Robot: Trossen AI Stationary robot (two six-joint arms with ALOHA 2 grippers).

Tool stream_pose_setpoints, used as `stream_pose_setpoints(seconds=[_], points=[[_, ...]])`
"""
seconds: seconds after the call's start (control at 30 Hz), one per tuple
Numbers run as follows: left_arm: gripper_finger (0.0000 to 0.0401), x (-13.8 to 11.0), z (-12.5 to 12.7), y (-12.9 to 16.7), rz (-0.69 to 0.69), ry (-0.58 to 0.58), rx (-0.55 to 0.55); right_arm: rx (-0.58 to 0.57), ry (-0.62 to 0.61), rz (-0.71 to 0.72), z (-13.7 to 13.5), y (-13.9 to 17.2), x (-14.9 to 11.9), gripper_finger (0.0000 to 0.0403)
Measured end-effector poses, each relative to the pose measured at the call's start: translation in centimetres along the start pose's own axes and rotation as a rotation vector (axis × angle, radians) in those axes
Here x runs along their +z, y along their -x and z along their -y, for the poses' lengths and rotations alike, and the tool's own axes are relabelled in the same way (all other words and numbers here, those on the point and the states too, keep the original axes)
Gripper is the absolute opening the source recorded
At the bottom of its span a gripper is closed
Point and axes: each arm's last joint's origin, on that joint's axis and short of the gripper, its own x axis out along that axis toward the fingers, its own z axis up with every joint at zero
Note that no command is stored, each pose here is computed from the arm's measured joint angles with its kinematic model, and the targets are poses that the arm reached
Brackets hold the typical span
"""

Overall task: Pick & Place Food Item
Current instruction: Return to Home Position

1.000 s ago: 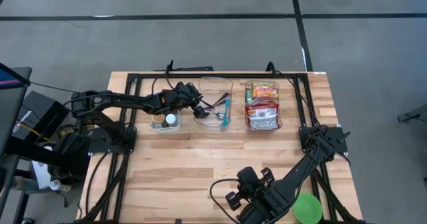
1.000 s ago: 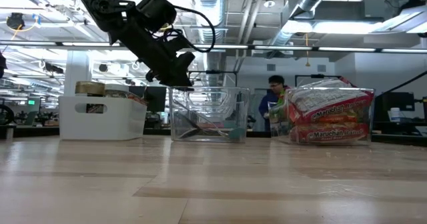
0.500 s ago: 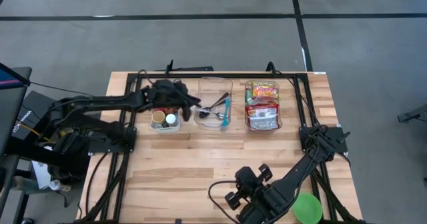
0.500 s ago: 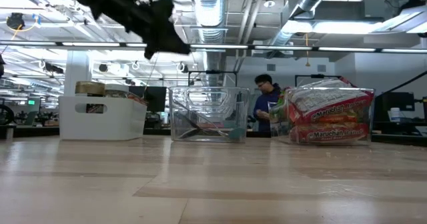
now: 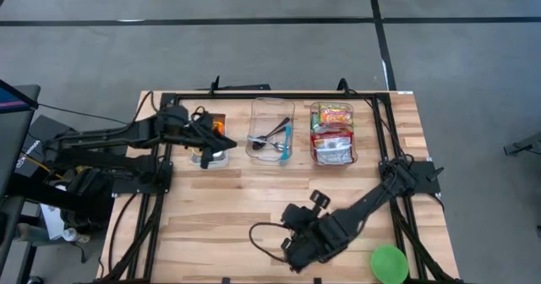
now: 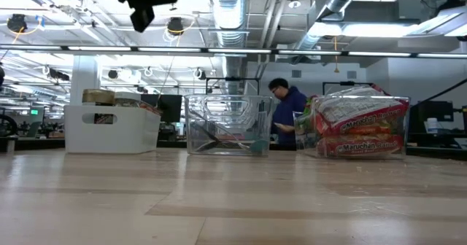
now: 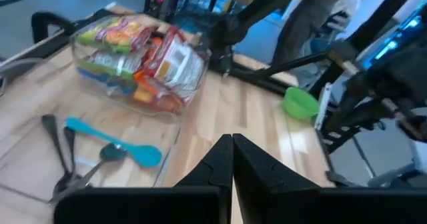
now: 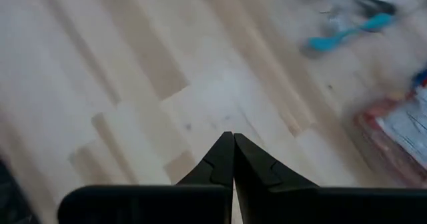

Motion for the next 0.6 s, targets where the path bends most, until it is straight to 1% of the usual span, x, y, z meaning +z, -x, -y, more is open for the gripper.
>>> stream_pose_setpoints(seconds=[0.1, 0.17, 0.23, 0.3, 0.4, 0.47, 0.53, 0.6], points=[[0.0003, 0.2, 0.4, 0.7, 0.029, -0.008, -0.019, 0.114, 0.096, -0.070, 0.1, -0.5, 1.5, 0.0000], [0.0001, 0.4, 0.6, 1.1, 0.046, 0.006, -0.027, 0.229, 0.173, -0.106, -0.1, -0.8, 2.5, 0.0000], [0.0001, 0.5, 0.7, 1.5, 0.062, 0.026, -0.033, 0.390, 0.245, -0.124, -0.4, -1.0, 3.8, 0.0000], [0.0001, 0.7, 0.8, 1.7, 0.085, 0.023, -0.041, 0.552, 0.318, -0.137, -0.7, -1.3, 4.9, 0.0000], [0.0004, 1.0, 0.9, 1.9, 0.115, 0.018, -0.051, 0.768, 0.397, -0.121, -0.9, -1.7, 6.7, 0.0000], [0.0005, 1.1, 1.0, 1.9, 0.124, 0.017, -0.054, 0.846, 0.416, -0.091, -0.6, -2.1, 7.8, 0.0000], [0.0006, 1.2, 1.0, 2.0, 0.138, 0.014, -0.059, 0.873, 0.411, -0.054, -0.3, -2.5, 8.9, 0.0000], [0.0005, 1.3, 1.1, 2.0, 0.145, 0.013, -0.061, 0.874, 0.389, -0.030, 0.3, -3.1, 9.9, 0.0000]])
